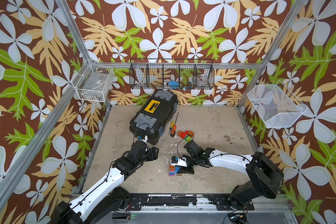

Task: Assemble the letter h with lego
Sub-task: Adjust the lego brick at the center of the board, then reset both arms

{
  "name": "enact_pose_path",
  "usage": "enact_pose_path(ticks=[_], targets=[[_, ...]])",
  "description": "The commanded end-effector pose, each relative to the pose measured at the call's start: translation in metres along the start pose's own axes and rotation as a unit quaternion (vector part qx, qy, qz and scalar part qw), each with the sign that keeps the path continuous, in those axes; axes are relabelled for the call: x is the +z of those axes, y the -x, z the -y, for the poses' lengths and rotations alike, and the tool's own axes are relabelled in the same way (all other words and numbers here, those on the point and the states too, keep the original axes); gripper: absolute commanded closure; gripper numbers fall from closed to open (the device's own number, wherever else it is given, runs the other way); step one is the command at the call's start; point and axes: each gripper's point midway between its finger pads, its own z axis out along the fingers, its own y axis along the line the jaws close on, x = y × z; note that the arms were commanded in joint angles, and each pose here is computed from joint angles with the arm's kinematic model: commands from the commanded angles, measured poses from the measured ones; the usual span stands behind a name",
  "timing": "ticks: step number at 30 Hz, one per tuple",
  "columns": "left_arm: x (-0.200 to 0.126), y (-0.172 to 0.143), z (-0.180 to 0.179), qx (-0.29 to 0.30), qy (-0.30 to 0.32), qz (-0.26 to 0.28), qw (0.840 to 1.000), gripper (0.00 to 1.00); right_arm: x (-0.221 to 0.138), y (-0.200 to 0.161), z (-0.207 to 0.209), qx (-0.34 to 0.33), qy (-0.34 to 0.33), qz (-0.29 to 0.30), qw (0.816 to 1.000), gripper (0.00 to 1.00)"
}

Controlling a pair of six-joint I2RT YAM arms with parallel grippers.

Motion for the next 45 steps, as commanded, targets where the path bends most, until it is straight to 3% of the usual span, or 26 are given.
enact_pose_path(ticks=[1, 9, 13, 17, 24, 26, 27, 28, 29, 31, 33, 34, 36, 39, 41, 42, 45], targets=[[-0.001, 0.005, 0.003, -0.001, -0.006, 0.011, 1.000, 0.22, -0.005, 0.003, -0.022, 0.037, 0.073, 0.025, 0.996, 0.69], [0.003, 0.000, 0.006, -0.014, -0.019, -0.001, 1.000, 0.21, -0.007, -0.001, -0.007, 0.079, 0.111, 0.011, 0.991, 0.62], [0.005, -0.012, 0.024, -0.060, -0.074, -0.037, 0.995, 0.19, -0.002, -0.010, 0.012, 0.103, 0.103, 0.010, 0.989, 0.59], [0.010, -0.019, 0.014, -0.095, -0.068, -0.033, 0.993, 0.18, -0.007, -0.008, 0.028, 0.108, 0.081, 0.017, 0.991, 0.57], [0.006, -0.002, 0.008, -0.114, -0.045, 0.000, 0.992, 0.16, -0.020, -0.001, 0.048, 0.114, 0.029, 0.044, 0.992, 0.20], [0.003, 0.000, 0.013, -0.120, -0.054, 0.000, 0.991, 0.13, -0.026, 0.002, 0.056, 0.115, 0.001, 0.051, 0.992, 0.18], [0.001, 0.002, 0.019, -0.120, -0.068, 0.000, 0.990, 0.10, -0.030, 0.004, 0.061, 0.115, -0.018, 0.056, 0.992, 0.17], [-0.002, 0.004, 0.023, -0.116, -0.079, 0.001, 0.990, 0.01, -0.034, 0.007, 0.066, 0.115, -0.041, 0.061, 0.991, 0.10], [-0.006, 0.009, 0.029, -0.102, -0.095, 0.011, 0.990, 0.00, -0.042, 0.011, 0.075, 0.114, -0.077, 0.072, 0.988, 0.00], [-0.013, 0.020, 0.033, -0.061, -0.106, 0.045, 0.992, 0.00, -0.065, 0.022, 0.092, 0.109, -0.166, 0.107, 0.974, 0.00], [-0.028, 0.029, 0.046, -0.020, -0.133, 0.064, 0.989, 0.00, -0.105, 0.038, 0.105, 0.096, -0.274, 0.170, 0.942, 0.00], [-0.036, 0.036, 0.051, -0.006, -0.140, 0.079, 0.987, 0.00, -0.131, 0.046, 0.112, 0.085, -0.338, 0.202, 0.915, 0.00], [-0.055, 0.054, 0.057, 0.048, -0.138, 0.121, 0.982, 0.00, -0.198, 0.043, 0.122, 0.114, -0.479, 0.260, 0.830, 0.00], [-0.079, 0.085, 0.043, 0.097, -0.079, 0.210, 0.970, 0.00, -0.264, 0.030, 0.106, 0.099, -0.596, 0.314, 0.732, 0.00], [-0.090, 0.094, 0.038, 0.144, -0.067, 0.271, 0.949, 0.00, -0.285, 0.015, 0.098, 0.102, -0.633, 0.332, 0.692, 0.00], [-0.094, 0.097, 0.026, 0.140, -0.049, 0.313, 0.938, 0.00, -0.291, 0.005, 0.097, 0.110, -0.647, 0.333, 0.677, 0.00], [-0.093, 0.095, -0.022, 0.071, 0.018, 0.407, 0.910, 0.00, -0.300, -0.041, 0.105, 0.170, -0.686, 0.312, 0.635, 0.00]])
